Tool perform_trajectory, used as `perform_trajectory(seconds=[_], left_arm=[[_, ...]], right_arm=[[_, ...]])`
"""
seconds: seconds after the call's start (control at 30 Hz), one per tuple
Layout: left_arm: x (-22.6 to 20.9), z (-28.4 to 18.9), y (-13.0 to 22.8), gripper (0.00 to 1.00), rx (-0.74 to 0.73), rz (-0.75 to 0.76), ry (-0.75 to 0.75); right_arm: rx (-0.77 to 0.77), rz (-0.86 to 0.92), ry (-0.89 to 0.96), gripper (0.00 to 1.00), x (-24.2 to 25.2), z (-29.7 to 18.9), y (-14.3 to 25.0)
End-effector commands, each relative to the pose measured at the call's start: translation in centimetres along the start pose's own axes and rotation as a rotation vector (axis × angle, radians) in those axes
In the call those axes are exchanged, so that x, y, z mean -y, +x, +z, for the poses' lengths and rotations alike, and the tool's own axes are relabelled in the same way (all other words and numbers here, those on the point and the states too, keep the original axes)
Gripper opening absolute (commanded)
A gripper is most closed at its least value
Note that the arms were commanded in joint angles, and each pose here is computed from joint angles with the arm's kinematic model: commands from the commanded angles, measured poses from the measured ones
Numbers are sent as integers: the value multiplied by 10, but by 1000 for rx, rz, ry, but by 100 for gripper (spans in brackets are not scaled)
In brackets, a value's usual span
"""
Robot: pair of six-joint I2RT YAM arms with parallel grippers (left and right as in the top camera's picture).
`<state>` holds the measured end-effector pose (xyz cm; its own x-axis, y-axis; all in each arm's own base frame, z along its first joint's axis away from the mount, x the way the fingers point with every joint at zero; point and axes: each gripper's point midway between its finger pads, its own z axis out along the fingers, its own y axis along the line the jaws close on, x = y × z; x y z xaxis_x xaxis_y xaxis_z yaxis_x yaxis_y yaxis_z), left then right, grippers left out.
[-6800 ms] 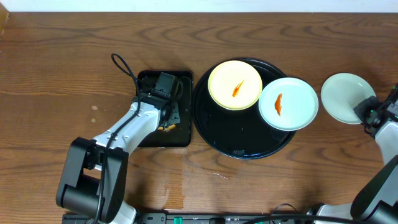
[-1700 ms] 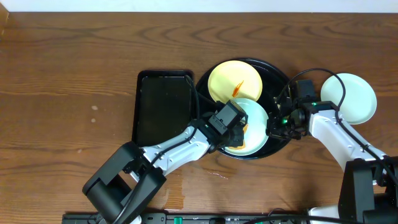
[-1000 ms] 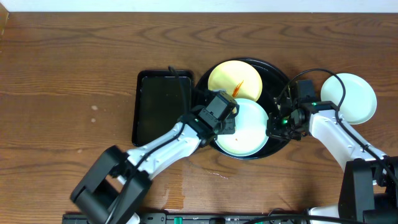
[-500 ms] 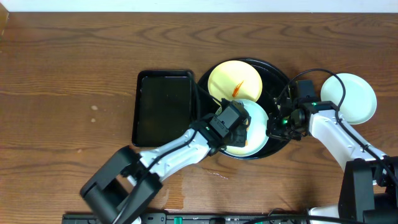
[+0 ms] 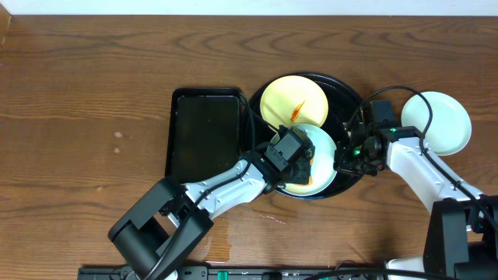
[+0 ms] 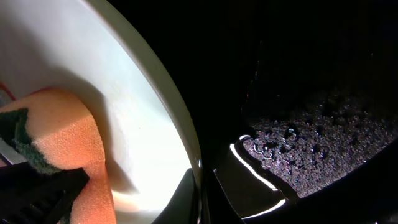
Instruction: Clean dirty plates on tray and stack at the side
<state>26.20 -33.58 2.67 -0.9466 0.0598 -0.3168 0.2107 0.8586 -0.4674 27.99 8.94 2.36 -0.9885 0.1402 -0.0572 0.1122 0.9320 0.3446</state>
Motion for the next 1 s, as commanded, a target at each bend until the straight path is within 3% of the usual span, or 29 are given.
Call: perform_trajectory(seconds=[0.0, 0.4, 0.97], left_arm=[[6, 4, -1, 8, -6, -11, 11], [-57, -11, -43, 8, 240, 53, -340], [-110, -30, -80, 8, 294, -36, -425]], right_arm=[[-12, -6, -11, 1, -4, 1, 4], [-15, -5, -10, 1, -4, 1, 5], [-21, -2, -8, 1, -3, 1, 7]])
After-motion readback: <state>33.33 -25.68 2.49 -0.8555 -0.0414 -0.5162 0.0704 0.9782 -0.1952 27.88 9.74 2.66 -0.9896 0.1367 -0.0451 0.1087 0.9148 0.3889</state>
